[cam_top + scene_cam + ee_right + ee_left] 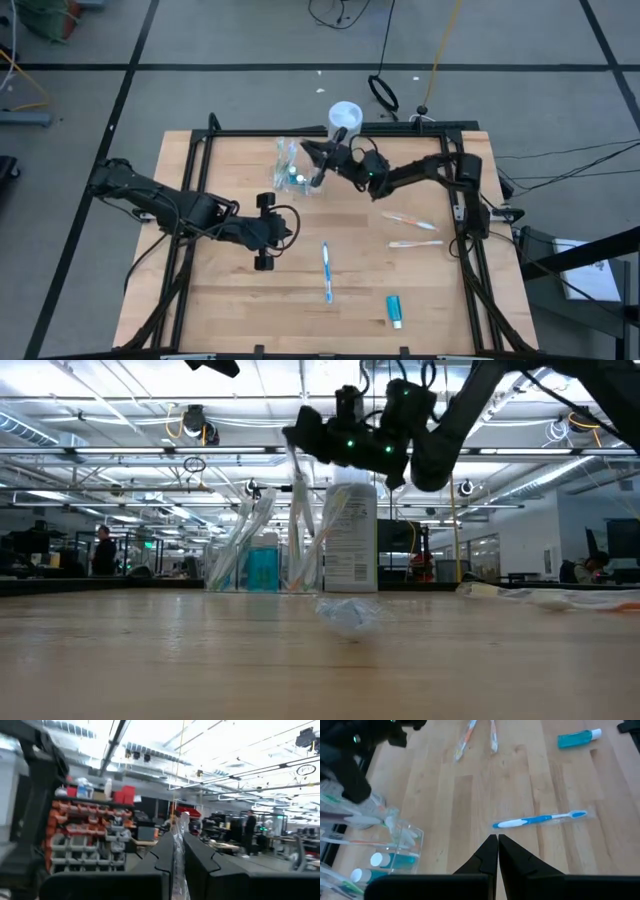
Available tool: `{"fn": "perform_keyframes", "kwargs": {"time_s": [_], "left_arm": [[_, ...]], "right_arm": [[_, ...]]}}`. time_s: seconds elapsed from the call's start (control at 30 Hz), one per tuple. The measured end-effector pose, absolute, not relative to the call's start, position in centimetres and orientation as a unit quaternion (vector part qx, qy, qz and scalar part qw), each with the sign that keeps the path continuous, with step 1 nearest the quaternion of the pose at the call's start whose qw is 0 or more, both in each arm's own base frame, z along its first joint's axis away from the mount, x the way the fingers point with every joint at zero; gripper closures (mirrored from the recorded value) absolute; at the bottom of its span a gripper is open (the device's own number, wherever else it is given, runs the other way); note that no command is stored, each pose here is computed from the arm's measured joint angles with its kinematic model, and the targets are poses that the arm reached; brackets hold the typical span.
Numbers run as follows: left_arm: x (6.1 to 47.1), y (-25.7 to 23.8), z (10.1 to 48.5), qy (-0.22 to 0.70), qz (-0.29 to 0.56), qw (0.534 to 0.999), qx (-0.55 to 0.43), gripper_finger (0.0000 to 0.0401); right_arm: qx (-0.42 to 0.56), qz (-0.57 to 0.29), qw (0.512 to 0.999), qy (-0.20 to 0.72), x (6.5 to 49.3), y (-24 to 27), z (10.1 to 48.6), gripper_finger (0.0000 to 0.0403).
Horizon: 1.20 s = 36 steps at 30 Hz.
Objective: Pick & Place toothbrushing station
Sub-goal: Put the violet toothbrush into the transparent organizer
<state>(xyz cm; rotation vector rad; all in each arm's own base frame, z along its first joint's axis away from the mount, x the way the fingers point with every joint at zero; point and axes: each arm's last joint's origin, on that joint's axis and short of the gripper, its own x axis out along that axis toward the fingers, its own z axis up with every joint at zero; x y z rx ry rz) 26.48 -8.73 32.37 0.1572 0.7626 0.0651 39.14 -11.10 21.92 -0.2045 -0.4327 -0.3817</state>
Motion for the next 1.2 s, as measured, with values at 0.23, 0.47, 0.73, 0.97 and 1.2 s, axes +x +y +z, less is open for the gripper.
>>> {"fn": "perform_keyframes", "kwargs": {"time_s": [0.23, 0.47, 0.73, 0.97, 1.2], "left_arm": [[26.4, -8.7, 32.3, 0.375, 0.031, 0.923, 0.081, 0.0380], [26.4, -8.7, 32.3, 0.377, 0.022, 0.920, 0.102, 0.0380], [26.4, -8.7, 32.3, 0.378, 0.021, 0.920, 0.105, 0.0380], [26.4, -8.7, 32.3, 0.380, 0.016, 0.917, 0.119, 0.0380], [26.4, -8.7, 32.3, 0.380, 0.016, 0.917, 0.119, 0.0380]], "right_arm": [[-0.118, -0.200, 0.954, -0.188, 40.0, -12.3, 20.3, 0.0378], [-0.124, -0.189, 0.965, -0.131, 40.5, -11.6, 19.1, 0.0386], [-0.105, -0.251, 0.956, -0.109, 39.9, -10.5, 18.7, 0.0374], [-0.111, -0.251, 0.958, -0.085, 39.9, -8.5, 17.7, 0.0379], [-0.103, -0.324, 0.939, -0.057, 39.4, -7.5, 16.9, 0.0372]]}}
